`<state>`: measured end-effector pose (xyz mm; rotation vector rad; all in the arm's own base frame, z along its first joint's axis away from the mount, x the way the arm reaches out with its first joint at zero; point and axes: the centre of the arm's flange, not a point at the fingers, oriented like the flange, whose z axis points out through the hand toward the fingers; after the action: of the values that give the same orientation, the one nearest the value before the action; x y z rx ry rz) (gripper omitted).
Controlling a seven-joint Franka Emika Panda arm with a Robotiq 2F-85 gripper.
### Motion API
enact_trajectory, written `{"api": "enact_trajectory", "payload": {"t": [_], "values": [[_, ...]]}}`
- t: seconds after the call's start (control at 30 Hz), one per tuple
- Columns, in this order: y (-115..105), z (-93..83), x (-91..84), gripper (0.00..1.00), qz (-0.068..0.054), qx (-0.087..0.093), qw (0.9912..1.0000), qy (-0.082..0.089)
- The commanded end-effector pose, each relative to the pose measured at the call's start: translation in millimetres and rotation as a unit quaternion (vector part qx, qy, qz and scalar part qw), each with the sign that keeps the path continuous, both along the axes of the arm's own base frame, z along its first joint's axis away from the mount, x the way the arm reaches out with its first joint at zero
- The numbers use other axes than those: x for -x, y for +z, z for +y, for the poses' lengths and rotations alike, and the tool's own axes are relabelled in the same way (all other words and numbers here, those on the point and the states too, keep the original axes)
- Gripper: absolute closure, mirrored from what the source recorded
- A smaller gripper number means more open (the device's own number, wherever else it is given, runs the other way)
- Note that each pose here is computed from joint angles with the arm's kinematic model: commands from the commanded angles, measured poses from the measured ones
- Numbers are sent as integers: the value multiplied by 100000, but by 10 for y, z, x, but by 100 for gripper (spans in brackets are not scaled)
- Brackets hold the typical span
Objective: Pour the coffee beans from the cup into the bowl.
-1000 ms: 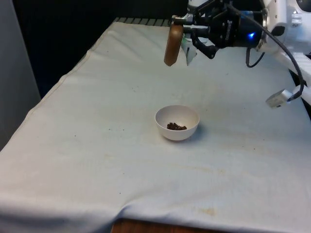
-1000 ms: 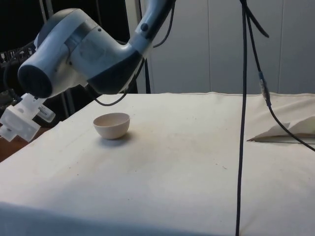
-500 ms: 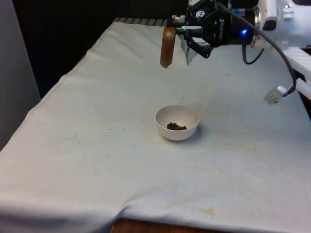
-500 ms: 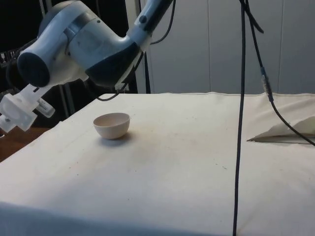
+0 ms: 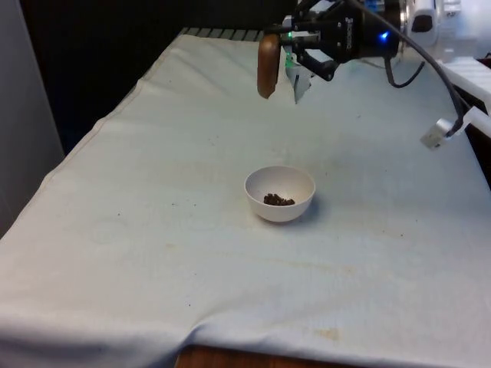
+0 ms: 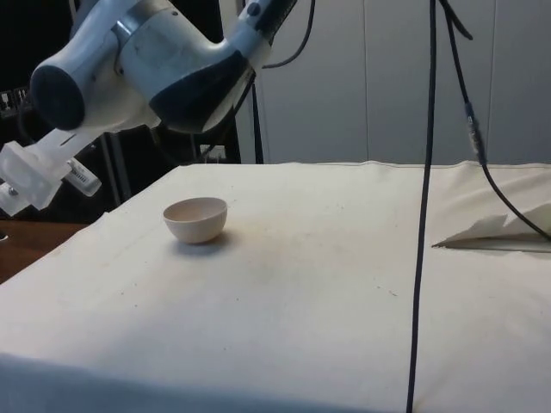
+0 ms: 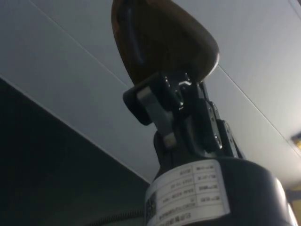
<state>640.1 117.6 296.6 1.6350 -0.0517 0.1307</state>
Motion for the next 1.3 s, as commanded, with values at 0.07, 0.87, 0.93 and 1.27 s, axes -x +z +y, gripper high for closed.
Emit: {"api": "enact_trajectory", "payload": {"t": [0.07,0.87,0.93,1.27], "values": [[29,-3,50,99,146,-1514,99988,-257],[-94,-223,315,99,-90,-8001,99596,-4072],[-110,-257,338,99,-264,-8479,99550,-4225],[-225,-429,461,99,-898,-11113,99247,-5068]]}}
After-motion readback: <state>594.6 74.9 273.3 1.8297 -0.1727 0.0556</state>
